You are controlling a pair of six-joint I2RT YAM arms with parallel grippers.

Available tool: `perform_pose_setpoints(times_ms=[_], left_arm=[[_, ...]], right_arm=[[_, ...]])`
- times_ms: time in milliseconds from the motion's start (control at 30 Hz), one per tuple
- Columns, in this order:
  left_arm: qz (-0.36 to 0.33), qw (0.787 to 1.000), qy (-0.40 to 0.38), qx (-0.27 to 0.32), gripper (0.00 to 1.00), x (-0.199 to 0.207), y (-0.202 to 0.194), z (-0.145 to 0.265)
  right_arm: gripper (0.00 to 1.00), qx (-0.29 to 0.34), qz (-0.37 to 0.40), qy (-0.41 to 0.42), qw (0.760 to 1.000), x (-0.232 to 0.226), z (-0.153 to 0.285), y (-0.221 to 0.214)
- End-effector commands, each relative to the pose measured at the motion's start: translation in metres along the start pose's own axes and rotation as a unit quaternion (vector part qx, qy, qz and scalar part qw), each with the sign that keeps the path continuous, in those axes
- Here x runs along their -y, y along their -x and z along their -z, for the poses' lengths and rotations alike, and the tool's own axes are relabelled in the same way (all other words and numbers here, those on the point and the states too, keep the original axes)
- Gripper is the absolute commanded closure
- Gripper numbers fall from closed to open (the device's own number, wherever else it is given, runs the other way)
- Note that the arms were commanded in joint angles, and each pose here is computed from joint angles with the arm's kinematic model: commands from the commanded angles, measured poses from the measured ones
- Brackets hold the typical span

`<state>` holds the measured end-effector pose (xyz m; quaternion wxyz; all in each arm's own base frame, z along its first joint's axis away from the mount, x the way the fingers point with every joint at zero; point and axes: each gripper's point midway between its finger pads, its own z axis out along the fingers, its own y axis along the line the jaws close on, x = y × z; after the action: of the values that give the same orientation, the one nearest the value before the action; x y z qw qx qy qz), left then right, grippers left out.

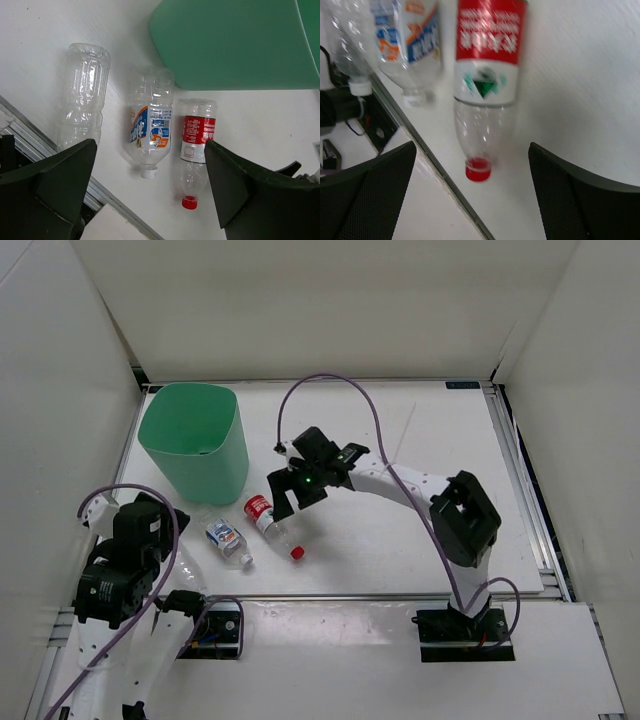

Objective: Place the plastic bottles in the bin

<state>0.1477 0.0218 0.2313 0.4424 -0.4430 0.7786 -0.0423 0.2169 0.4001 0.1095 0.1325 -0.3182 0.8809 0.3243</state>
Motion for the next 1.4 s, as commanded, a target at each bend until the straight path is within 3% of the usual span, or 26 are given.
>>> perform_pose_setpoints(times_ms=[0,133,200,300,467,533,600,667,700,733,900,967,1067,1133,1200,1267,1333,1367], left_arm=[[0.022,1.000,0.008,0.015,0.00,-0.004,0.006,0.004],[0.004,1.000,0.004,0.011,0.00,-0.003,0.008,0.008],[-0.003,1.000,0.012,0.015,0.00,-0.007,0.010,0.010],[-0.012,1.000,0.019,0.017,0.00,-0.012,0.012,0.015],[-0.028,0.999,0.002,0.028,0.00,-0.007,0.023,0.025],[-0.030,0.999,0.006,0.026,0.00,-0.010,0.022,0.025],[-0.028,0.999,0.000,0.024,0.00,-0.009,0.021,0.027],[-0.030,0.999,0.003,0.022,0.00,-0.011,0.019,0.025],[-0.030,0.999,0.003,0.022,0.00,-0.011,0.019,0.025],[-0.030,0.999,0.003,0.022,0.00,-0.011,0.019,0.025],[-0.012,1.000,0.028,0.006,0.00,-0.016,0.006,0.012],[0.000,0.999,0.038,0.000,0.00,-0.017,0.000,0.004],[0.014,0.999,0.042,-0.015,0.00,-0.013,-0.009,-0.004],[0.014,0.998,0.055,-0.029,0.00,-0.010,-0.014,-0.010],[0.008,0.997,0.061,-0.047,0.00,-0.006,-0.020,-0.015],[0.004,0.996,0.066,-0.063,0.00,-0.003,-0.024,-0.015],[-0.015,0.995,0.056,-0.076,0.00,0.003,-0.024,-0.012],[-0.024,0.994,0.057,-0.087,0.00,0.004,-0.027,-0.013]], right_arm=[[0.05,0.021,0.025,0.063,0.998,-0.024,-0.006,0.031],[0.05,0.007,0.013,0.081,0.997,-0.021,-0.023,0.034],[0.00,0.002,0.004,0.080,0.997,-0.018,-0.032,0.035],[0.00,-0.004,-0.025,0.032,0.999,0.010,-0.054,0.035],[0.01,-0.025,-0.036,0.025,0.999,0.020,-0.075,0.032],[0.11,-0.040,-0.049,0.025,0.998,0.022,-0.080,0.026],[0.14,-0.055,-0.057,0.014,0.997,0.025,-0.080,0.023],[0.29,-0.058,-0.052,0.008,0.997,0.027,-0.080,0.022],[0.34,-0.051,-0.047,0.008,0.998,0.028,-0.070,0.024],[0.44,-0.061,-0.053,0.000,0.997,0.031,-0.066,0.015],[0.66,-0.033,-0.059,-0.019,0.998,0.027,-0.010,0.025],[0.72,-0.009,-0.062,-0.036,0.997,0.025,0.026,0.036],[0.73,0.088,-0.067,-0.025,0.994,0.002,0.094,0.091],[0.73,0.185,-0.064,-0.012,0.981,-0.018,0.155,0.146],[0.76,0.269,-0.077,-0.009,0.960,-0.030,0.189,0.190],[0.76,0.373,-0.033,0.027,0.927,-0.061,0.236,0.243],[0.75,0.414,-0.008,0.040,0.910,-0.070,0.236,0.278],[0.74,0.468,0.039,0.077,0.879,-0.109,0.263,0.298]])
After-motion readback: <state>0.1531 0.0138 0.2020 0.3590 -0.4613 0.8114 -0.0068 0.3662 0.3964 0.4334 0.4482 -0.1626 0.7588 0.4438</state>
